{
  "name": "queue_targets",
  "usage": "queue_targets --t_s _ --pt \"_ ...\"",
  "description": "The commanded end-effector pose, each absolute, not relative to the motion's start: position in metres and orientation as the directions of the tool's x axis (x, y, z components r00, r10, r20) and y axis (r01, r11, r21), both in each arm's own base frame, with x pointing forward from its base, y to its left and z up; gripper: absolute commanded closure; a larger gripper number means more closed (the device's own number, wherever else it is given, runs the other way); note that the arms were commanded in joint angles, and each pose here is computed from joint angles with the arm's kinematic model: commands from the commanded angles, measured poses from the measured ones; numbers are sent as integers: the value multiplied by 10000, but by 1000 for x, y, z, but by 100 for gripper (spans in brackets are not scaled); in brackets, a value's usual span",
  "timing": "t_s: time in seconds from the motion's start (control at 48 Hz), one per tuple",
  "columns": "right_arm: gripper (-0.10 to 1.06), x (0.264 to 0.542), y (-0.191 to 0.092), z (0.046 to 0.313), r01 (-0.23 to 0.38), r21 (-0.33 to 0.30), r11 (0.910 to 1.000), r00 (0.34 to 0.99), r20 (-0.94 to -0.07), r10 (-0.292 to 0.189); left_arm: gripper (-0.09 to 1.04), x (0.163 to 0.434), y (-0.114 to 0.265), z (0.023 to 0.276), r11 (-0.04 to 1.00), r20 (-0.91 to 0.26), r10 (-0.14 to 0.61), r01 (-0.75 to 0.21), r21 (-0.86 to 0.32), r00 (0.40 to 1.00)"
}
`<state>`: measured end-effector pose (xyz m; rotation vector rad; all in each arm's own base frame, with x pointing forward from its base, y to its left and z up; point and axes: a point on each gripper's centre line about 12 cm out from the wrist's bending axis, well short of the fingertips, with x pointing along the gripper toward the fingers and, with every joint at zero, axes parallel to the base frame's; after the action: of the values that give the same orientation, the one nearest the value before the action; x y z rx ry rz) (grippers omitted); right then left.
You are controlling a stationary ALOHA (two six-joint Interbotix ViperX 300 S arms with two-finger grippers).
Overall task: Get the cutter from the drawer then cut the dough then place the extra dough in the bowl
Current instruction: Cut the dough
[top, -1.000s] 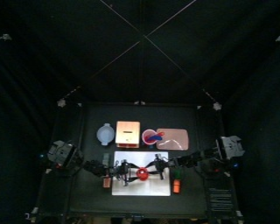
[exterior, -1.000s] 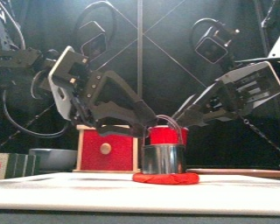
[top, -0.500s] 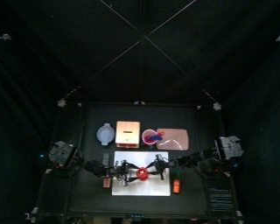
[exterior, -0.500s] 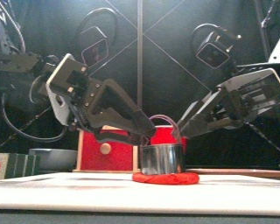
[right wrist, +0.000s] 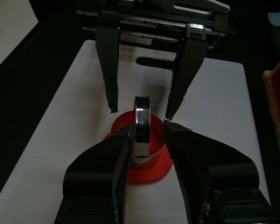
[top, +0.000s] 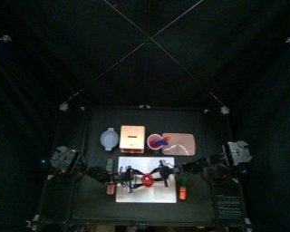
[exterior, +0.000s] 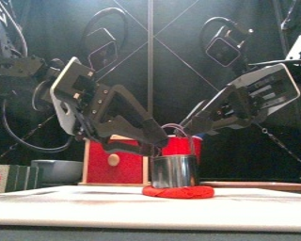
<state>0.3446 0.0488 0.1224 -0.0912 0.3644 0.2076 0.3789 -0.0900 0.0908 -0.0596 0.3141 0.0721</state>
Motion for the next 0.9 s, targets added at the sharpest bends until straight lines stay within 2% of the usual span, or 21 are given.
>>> queue_targets --t_s 0.021,0.375,0.521,0.562,0.896 --pt "24 350 51 128 -2147 -469 9756 9220 -3394 1865 8 384 -92 98 9957 -2864 599 -773 -500 9563" --pt "24 355 60 119 -2304 -422 9722 8962 -3985 1951 18 385 -91 100 9979 -2823 624 -647 10 9573" --pt "24 353 64 119 -2161 -223 9761 8936 -4073 1885 20 386 -91 100 9979 -2810 622 -652 -11 9577" --pt "24 353 65 119 -2250 -345 9737 8917 -4101 1916 21 386 -91 100 9979 -2796 621 -652 -17 9581" --pt "26 353 64 118 -2349 -468 9709 8882 -4161 1949 35 385 -92 94 9986 -3106 521 -533 49 9491"
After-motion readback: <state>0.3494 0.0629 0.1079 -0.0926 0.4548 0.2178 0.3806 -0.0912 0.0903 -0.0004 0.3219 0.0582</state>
